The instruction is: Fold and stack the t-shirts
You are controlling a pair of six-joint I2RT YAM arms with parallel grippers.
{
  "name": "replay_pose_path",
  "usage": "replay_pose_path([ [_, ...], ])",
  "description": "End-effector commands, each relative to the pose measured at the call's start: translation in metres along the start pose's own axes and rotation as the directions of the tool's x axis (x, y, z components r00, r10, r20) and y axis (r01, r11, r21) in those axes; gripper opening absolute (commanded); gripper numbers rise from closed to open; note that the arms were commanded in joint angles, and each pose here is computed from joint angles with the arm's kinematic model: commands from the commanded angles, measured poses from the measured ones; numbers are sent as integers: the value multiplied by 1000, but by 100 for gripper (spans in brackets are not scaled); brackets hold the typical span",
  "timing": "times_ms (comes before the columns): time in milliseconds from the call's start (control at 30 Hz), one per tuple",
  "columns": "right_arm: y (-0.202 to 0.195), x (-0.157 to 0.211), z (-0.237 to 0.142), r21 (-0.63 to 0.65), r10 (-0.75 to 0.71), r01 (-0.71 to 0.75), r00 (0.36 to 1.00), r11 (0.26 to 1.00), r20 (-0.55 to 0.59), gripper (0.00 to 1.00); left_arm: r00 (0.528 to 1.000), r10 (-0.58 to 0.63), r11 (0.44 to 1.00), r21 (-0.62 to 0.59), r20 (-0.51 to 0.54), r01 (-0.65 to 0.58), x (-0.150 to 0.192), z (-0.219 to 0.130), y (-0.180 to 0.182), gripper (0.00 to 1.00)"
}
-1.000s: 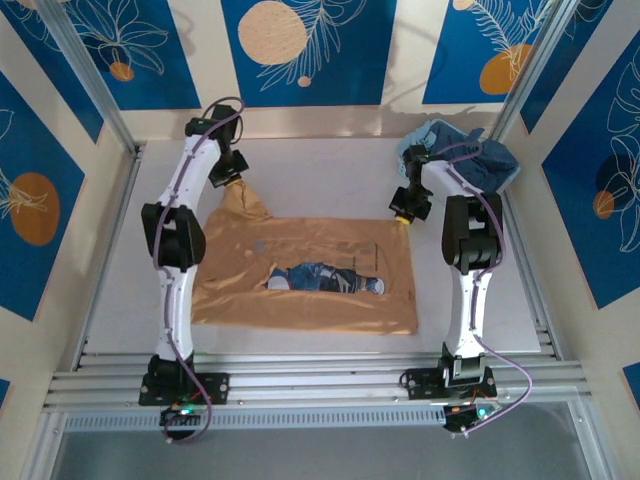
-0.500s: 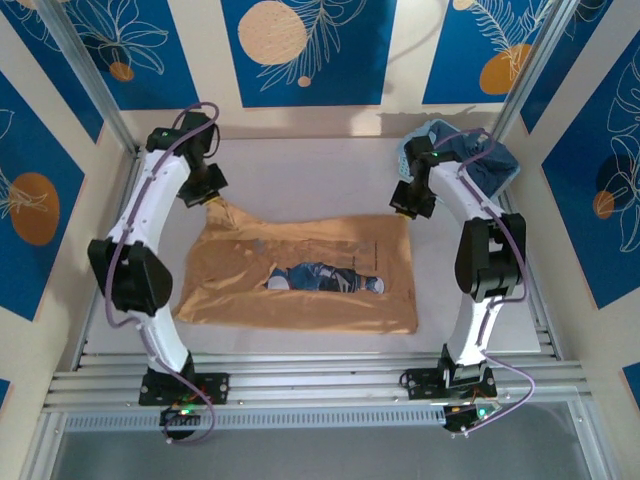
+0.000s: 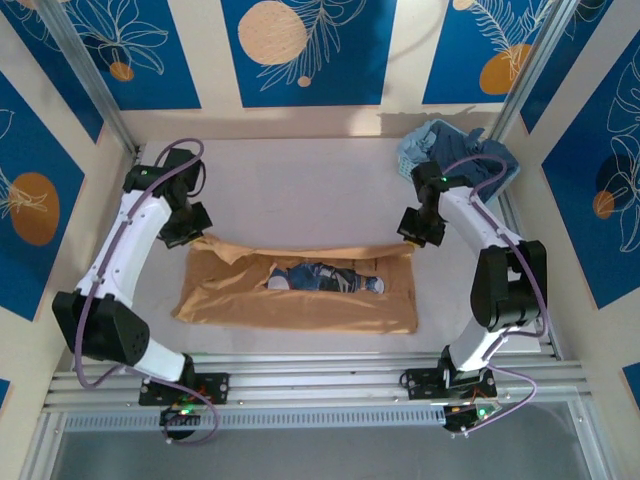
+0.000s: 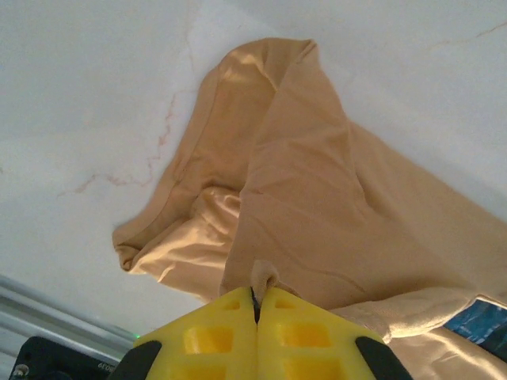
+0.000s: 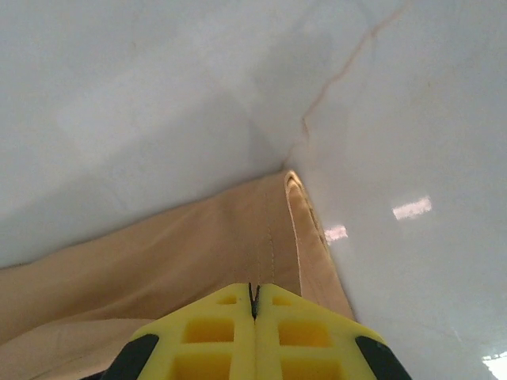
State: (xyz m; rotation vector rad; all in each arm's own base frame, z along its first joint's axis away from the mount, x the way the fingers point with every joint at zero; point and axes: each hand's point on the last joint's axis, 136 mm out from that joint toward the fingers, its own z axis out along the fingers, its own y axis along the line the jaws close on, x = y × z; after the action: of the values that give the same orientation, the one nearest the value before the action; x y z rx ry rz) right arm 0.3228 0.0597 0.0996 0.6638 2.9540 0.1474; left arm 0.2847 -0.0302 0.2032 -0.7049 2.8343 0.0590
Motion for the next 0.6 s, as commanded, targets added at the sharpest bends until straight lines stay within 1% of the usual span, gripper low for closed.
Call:
replay_pose_path([
  [0,-5,18,0,-7,12,-13,999,1000,-37,0,998,-3,999,-44,-56,1,23,4,17,0],
  [100,-9,26,7,-3,15,-15,998,1000,-60,0,994,-7,999,-44,-107,3,41,13,23,0],
  [333,-18,44,16,17,17,-15,995,1000,-96,0,987,-9,996,-89,-160,-5,72,26,45,0],
  [567,-27,55,17,39,21,-16,993,999,-117,0,982,-15,995,-103,-187,-4,86,31,54,0],
])
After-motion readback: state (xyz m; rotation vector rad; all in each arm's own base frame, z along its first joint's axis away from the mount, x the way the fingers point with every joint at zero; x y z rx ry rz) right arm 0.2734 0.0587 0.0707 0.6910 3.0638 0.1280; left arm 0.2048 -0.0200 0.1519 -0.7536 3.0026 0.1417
